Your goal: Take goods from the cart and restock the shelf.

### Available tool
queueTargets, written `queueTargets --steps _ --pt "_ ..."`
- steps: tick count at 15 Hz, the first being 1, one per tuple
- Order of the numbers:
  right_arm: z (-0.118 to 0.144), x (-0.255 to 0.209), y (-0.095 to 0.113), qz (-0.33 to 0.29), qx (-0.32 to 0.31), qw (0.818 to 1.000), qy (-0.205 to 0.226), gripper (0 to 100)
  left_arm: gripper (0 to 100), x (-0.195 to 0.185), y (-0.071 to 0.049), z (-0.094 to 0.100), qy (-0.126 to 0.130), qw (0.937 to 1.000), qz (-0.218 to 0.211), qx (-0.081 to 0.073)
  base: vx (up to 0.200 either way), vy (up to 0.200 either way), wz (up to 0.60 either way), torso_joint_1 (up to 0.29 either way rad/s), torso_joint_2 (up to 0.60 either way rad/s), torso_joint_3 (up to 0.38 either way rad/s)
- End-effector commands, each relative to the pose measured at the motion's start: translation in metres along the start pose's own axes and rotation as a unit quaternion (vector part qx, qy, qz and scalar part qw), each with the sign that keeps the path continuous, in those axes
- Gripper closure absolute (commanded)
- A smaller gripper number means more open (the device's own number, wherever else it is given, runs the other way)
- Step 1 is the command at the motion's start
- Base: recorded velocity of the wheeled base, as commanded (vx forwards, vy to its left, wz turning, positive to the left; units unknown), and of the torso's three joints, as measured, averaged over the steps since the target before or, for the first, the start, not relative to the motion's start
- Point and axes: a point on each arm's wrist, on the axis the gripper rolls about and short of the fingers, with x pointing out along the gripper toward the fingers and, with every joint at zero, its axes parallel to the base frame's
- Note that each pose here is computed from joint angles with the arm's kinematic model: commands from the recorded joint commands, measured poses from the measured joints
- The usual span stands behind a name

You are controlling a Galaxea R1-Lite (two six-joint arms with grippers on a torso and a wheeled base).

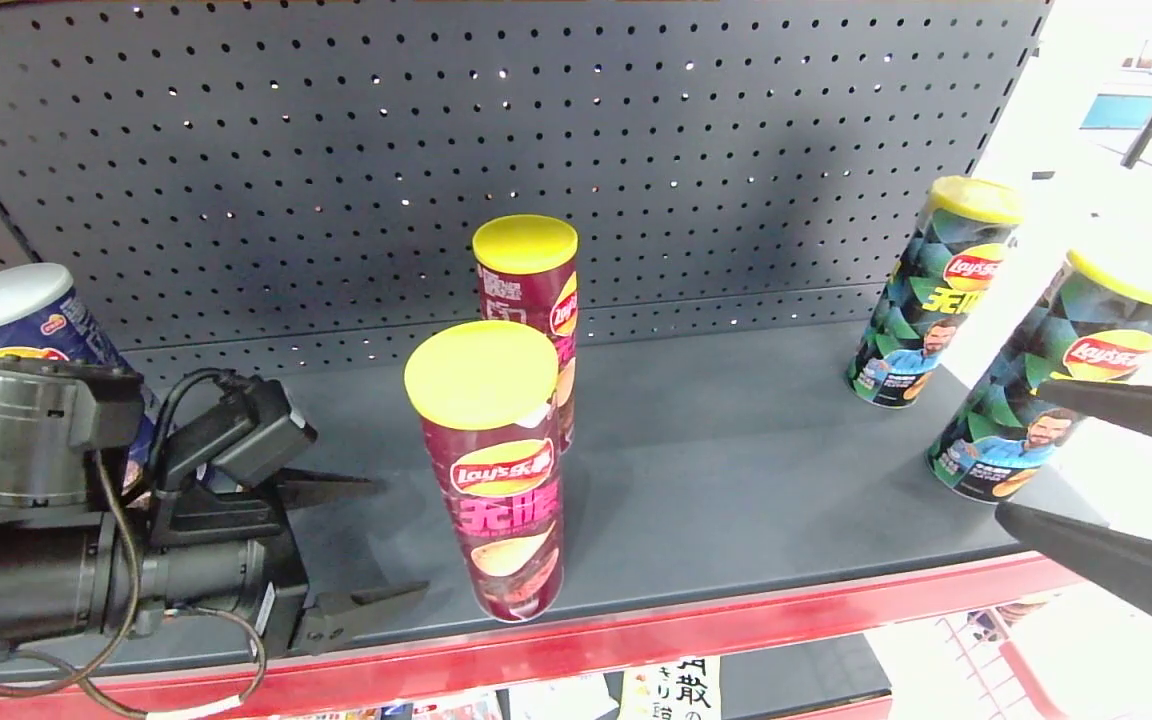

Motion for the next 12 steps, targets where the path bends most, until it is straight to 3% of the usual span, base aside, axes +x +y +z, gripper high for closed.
queueTargets --steps 1,12 --pt "0.000 0.000 0.000 -0.001 0.000 1.000 -0.001 0 0 0.011 0.002 0.001 0.010 0.9999 -0.010 -0.001 0.000 0.000 0.00 0.000 0.00 0.000" --pt "0.000 -0.001 -0.001 -0.006 0.007 1.000 -0.001 0 0 0.023 0.006 0.011 0.008 0.9998 -0.018 0.006 0.000 0.000 0.00 0.000 0.00 0.000"
